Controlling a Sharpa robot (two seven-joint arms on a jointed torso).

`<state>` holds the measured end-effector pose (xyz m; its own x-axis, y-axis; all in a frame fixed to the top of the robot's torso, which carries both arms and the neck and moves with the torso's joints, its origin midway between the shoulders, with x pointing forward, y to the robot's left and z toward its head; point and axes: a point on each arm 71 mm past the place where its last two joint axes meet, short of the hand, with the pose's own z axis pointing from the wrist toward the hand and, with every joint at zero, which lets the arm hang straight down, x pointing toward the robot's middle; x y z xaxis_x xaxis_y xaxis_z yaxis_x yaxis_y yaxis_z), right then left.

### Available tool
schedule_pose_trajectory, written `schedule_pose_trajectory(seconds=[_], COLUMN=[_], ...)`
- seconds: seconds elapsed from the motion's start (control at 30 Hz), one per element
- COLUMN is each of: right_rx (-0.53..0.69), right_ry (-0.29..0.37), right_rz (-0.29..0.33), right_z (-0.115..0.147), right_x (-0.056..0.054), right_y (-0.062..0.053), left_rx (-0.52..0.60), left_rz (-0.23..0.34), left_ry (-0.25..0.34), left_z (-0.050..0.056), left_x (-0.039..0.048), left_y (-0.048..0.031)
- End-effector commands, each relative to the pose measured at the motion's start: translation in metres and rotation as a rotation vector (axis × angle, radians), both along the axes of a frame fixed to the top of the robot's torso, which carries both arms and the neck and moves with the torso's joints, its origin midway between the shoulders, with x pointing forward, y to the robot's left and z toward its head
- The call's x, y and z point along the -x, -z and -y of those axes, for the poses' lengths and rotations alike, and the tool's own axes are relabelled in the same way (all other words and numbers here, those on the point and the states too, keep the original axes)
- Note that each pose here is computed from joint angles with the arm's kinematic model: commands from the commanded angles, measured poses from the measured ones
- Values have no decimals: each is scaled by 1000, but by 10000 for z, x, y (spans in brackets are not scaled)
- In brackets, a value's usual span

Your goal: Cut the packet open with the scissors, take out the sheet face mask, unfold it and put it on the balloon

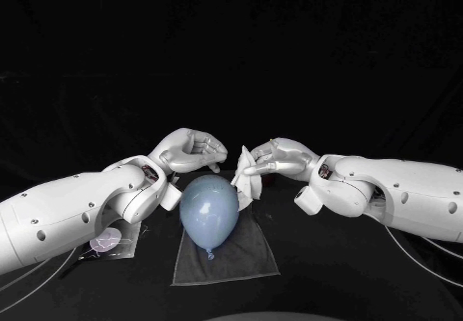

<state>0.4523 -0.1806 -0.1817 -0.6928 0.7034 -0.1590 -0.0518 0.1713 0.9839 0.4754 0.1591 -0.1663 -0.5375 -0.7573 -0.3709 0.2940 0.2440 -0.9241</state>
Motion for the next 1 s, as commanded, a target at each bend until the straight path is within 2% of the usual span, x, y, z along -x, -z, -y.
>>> schedule_pose_trajectory(seconds=[0.03, 0.17, 0.37, 0.73, 1.0], right_rx=[-27, -1, 35, 55, 55], right_ry=[67, 75, 65, 37, 27], right_rz=[41, 72, 119, 155, 160], right_z=[31, 38, 20, -37, -71], right_x=[2, 25, 61, 151, 182], right_y=[-8, 14, 27, 15, 8], left_rx=[-10, -26, -48, -133, -160], left_rz=[59, 65, 75, 76, 76], left_ry=[45, 62, 56, -1, -4], left_z=[39, 62, 95, 136, 197], left_x=[70, 117, 151, 132, 135], left_y=[-41, -47, -50, -15, -6])
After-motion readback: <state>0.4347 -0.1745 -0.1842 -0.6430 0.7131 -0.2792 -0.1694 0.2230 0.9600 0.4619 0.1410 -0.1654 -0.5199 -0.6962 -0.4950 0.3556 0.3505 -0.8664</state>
